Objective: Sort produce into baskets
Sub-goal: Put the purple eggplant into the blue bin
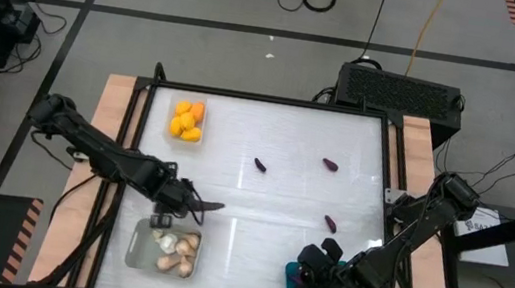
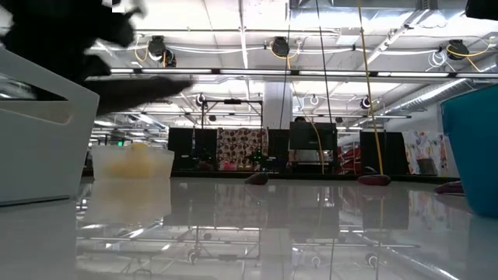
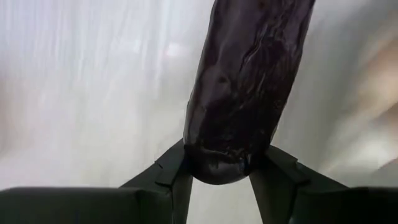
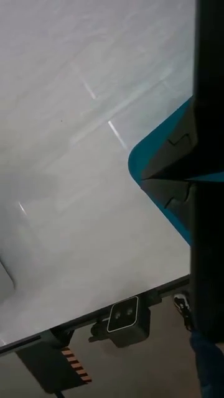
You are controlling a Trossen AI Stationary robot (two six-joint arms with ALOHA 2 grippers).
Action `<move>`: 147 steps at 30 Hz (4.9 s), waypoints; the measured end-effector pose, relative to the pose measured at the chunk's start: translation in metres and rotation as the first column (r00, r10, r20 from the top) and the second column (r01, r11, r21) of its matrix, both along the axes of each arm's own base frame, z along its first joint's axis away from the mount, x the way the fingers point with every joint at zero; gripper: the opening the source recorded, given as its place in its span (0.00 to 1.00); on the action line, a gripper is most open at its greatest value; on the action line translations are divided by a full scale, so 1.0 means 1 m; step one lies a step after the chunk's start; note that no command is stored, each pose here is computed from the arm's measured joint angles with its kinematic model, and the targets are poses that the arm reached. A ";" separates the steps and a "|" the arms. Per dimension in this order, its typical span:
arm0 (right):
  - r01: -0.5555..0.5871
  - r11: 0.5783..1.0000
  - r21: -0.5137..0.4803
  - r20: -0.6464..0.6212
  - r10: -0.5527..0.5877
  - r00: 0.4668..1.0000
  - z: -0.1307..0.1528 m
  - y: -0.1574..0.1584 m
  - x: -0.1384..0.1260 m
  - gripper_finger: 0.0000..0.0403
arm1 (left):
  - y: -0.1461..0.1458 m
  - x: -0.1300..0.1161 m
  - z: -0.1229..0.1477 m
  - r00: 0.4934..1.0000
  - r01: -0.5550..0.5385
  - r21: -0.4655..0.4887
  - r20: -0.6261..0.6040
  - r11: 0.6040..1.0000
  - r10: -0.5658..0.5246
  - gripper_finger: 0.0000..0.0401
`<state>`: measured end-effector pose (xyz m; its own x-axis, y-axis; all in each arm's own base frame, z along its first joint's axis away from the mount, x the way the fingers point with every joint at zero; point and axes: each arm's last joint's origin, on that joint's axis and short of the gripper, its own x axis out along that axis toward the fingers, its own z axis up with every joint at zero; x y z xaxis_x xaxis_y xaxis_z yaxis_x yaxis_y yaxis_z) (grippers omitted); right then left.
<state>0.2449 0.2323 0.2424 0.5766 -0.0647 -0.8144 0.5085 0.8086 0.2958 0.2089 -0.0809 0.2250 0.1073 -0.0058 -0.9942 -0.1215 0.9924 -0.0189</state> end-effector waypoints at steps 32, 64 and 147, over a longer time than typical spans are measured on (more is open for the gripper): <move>0.143 0.987 -0.073 0.561 -0.078 0.824 0.115 -0.039 -0.092 0.00 | -0.120 0.270 -0.030 0.809 0.148 -0.521 0.553 0.841 0.200 0.35; 0.265 0.964 -0.013 0.322 -0.247 0.914 0.097 -0.071 -0.081 0.00 | -0.053 0.258 0.045 0.857 -0.037 -0.421 0.453 0.906 0.246 0.69; 0.188 0.958 0.217 -0.347 -0.104 0.932 -0.081 -0.150 -0.056 0.04 | -0.016 0.015 0.081 0.558 -0.309 -0.375 0.673 0.874 0.486 0.61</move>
